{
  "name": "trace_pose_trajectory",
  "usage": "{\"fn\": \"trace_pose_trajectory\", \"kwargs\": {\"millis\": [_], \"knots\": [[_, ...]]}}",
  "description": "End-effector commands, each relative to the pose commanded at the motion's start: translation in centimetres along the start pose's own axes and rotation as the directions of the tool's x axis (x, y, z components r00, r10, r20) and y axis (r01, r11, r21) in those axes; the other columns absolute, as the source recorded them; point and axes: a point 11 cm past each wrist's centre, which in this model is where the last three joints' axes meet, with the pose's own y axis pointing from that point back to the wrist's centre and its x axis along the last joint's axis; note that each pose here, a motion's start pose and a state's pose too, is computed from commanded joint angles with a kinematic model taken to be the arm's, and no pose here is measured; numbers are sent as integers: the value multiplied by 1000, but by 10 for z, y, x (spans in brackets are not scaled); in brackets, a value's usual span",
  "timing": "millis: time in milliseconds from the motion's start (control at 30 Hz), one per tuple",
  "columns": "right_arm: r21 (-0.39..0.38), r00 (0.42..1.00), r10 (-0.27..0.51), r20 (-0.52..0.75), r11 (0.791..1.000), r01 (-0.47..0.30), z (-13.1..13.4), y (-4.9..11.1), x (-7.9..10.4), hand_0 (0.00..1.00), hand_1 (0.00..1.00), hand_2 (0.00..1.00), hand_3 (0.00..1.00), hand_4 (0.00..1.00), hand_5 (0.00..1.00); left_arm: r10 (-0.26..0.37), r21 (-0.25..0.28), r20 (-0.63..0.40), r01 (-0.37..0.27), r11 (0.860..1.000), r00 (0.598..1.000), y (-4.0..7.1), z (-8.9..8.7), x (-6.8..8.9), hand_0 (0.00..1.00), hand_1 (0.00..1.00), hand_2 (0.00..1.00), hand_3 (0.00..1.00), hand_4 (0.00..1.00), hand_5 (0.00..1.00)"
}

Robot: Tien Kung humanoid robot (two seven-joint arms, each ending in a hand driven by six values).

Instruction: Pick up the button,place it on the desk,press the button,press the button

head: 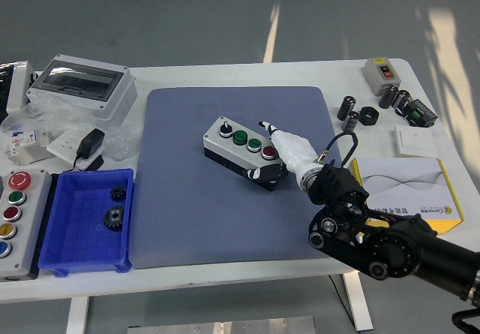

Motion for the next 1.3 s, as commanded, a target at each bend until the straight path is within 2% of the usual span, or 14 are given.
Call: {"fn": "trace_pose_trajectory", "kwargs": {"millis": [167,200,367,400,567,600,767,833,900,967,1067,1133,1200,1300], "knots": [[0,1000,4,-9,1000,-4,2,1,-2,267,498,540,773,764,155,-2,-3,1,2,1000,1000,0,0,0,625,581,557,617,639,205],[1,1000,4,-9,1000,-4,2,1,-2,207,407,441,601,458,141,-2,-3,1,2,1000,1000,0,0,0,625,581,557,617,639,205],[23,1000,25,10,999,-25,2,2,4,207,407,441,601,458,141,-2,-2,-1,2,1000,1000,0,-1,0,625,581,557,617,639,205],[29,999,32,15,999,-32,1,2,6,165,350,387,446,150,2,-1,-1,-1,1,1000,1000,0,-2,0,625,581,558,617,639,205],[62,997,64,48,996,-67,1,4,16,165,350,387,446,150,2,-1,0,-3,1,1000,1000,0,-3,0,625,581,558,617,639,205],[74,996,66,58,995,-70,1,5,18,148,310,332,331,26,2,-1,0,-3,1,1000,1000,0,-3,0,625,581,557,616,638,207],[160,995,16,95,987,-31,-1,14,27,148,310,332,331,26,2,-2,0,-5,2,1000,1000,0,-3,0,625,581,557,616,638,207],[220,994,-27,104,976,3,-3,21,35,150,313,314,278,2,2,-2,1,-6,2,1000,1000,-1,-4,0,625,581,558,616,638,207],[277,993,-67,102,960,37,-7,28,41,150,313,314,278,2,2,-1,2,-7,1,1000,1000,-1,-4,1,625,581,558,616,638,207],[349,991,-116,72,933,84,-13,39,46,150,313,314,278,2,2,0,2,-7,0,1000,1000,-1,-4,1,625,581,558,616,638,207],[426,985,-173,-5,891,158,-16,55,44,147,306,304,266,6,2,1,-1,-6,-1,1000,1000,0,-2,2,625,581,557,616,638,207],[451,981,-189,-47,872,189,-14,64,41,147,306,304,266,6,2,1,-4,-6,-1,1000,1000,0,0,2,625,581,557,616,638,207],[451,980,-176,-91,870,198,-6,68,37,166,308,306,261,9,2,1,-5,-4,-1,1000,1000,0,1,2,625,581,557,616,638,207],[422,979,-139,-151,886,191,8,68,28,166,308,306,261,9,2,2,-4,-1,-2,1000,1000,0,1,2,625,581,557,616,638,207]]}}
